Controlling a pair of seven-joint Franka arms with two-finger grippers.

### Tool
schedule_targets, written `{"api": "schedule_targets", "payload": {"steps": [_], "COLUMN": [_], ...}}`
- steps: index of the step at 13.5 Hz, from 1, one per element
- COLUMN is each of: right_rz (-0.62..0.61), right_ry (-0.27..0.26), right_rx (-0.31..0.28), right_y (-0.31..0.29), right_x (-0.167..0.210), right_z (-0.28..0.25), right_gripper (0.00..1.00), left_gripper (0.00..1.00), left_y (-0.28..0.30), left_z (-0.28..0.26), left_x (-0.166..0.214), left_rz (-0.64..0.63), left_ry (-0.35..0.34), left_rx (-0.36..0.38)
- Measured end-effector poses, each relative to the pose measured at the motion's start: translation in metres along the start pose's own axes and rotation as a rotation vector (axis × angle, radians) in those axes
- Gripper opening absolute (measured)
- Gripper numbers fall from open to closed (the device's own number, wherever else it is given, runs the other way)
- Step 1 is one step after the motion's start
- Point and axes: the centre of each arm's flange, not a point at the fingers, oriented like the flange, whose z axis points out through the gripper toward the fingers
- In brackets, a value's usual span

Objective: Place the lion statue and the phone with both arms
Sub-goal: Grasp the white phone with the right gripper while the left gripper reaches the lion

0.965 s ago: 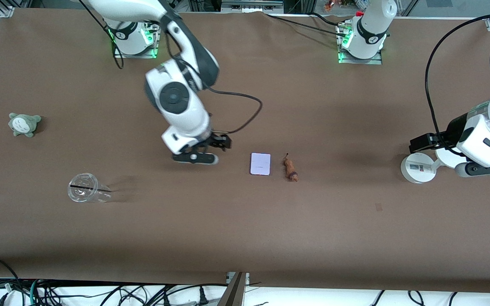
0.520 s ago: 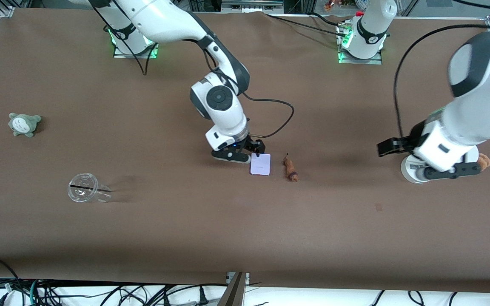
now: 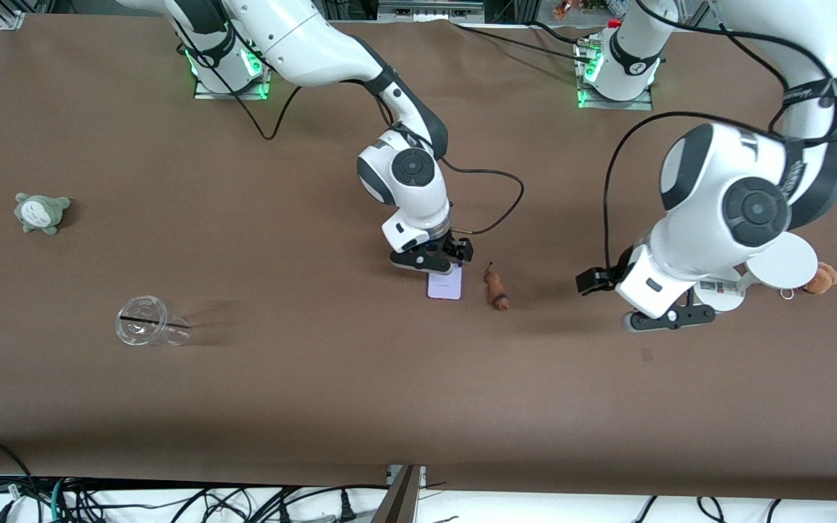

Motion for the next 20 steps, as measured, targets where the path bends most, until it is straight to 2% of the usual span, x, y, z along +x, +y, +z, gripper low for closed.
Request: {"api": "schedule_targets", "payload": {"steps": [5, 9, 16, 18, 20], "right_rz": [0.053, 0.031, 0.002, -0.006, -0.017], "right_ry": [0.02, 0.057, 0.083, 0.088, 0.091], "right_rx": [0.008, -0.01, -0.03, -0.031, -0.045], "right_y": [-0.007, -0.012, -0.014, -0.015, -0.015], "right_x": [0.007, 0.003, -0.002, -0.002, -0.001], "right_z": [0.019, 0.032, 0.035, 0.033, 0.032], "right_gripper": [1.0, 1.0, 0.96, 0.88, 0.87], "left_gripper": [1.0, 1.0, 1.0, 1.0, 1.0], "left_y": [-0.001, 0.004, 0.047, 0.051, 0.059], "left_z": [0.069, 0.117, 0.161, 0.164, 0.166], "left_x": [0.007, 0.003, -0.022, -0.025, -0.029], "left_rz": [-0.008, -0.027, -0.089, -0.096, -0.112], "left_ry": [0.046, 0.062, 0.095, 0.093, 0.091], "left_rx": [-0.019, -0.036, -0.072, -0.073, -0.075]}}
